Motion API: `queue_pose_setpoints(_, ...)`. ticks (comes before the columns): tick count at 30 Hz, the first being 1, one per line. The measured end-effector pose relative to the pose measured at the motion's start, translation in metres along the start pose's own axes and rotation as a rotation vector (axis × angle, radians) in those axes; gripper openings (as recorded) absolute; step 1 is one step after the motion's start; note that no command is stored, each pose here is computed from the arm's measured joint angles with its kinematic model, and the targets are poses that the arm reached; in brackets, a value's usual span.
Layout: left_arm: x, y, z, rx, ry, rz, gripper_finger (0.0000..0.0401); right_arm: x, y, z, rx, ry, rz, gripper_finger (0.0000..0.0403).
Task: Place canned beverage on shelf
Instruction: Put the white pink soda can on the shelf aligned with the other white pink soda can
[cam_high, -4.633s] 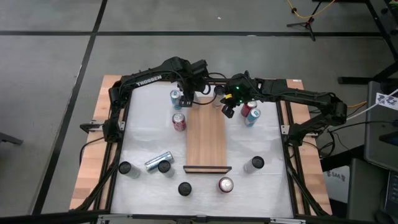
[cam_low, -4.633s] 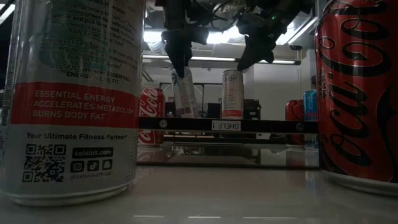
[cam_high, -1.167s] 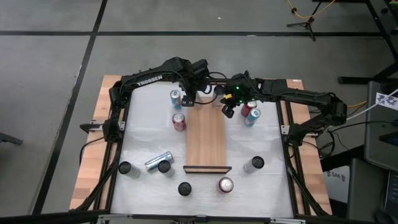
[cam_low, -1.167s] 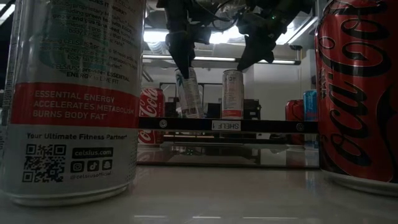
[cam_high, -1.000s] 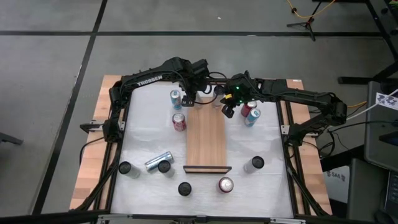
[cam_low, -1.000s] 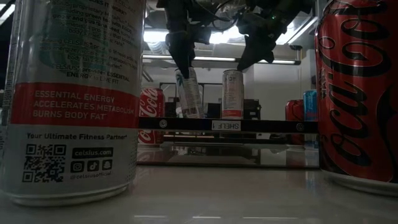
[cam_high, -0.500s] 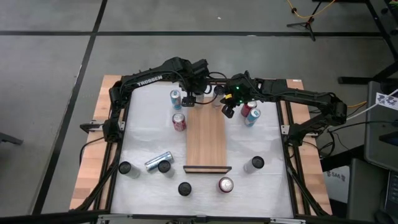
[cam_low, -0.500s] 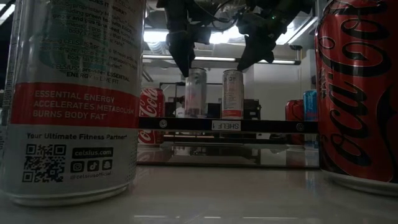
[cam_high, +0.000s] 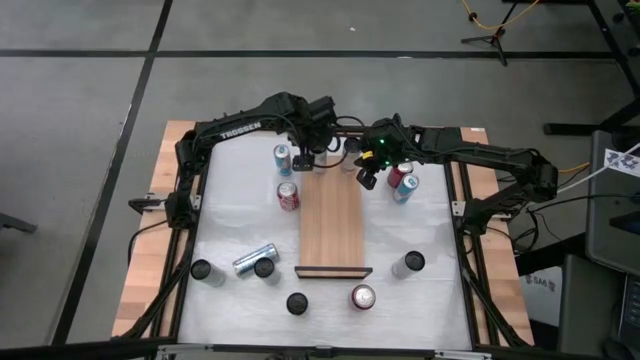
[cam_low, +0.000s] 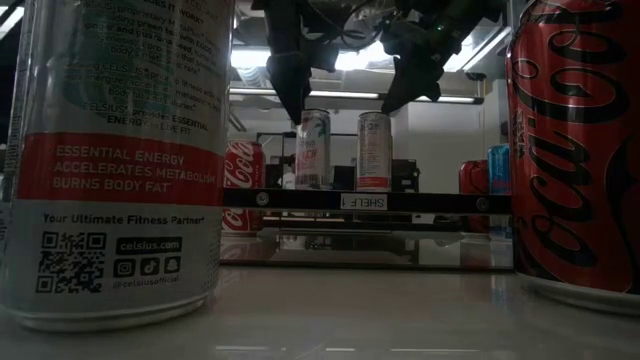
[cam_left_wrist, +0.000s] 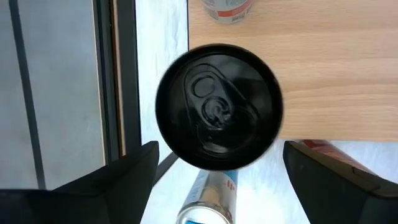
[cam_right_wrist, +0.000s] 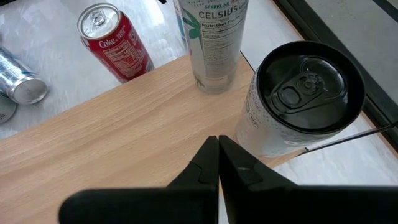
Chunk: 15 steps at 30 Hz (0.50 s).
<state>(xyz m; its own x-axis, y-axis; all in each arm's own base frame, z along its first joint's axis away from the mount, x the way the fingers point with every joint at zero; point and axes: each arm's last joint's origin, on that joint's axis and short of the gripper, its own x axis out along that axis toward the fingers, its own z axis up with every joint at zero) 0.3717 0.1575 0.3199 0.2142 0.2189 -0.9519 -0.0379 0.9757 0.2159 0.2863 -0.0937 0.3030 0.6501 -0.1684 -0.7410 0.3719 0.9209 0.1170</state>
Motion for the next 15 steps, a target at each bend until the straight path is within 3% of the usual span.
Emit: queue_pose_setpoints(15,-0.003,-0.015,0.006,-0.062,0.025,0.087,0.0334,0.0,0.0,0.0,0.0,0.0,0.0,0.0001)
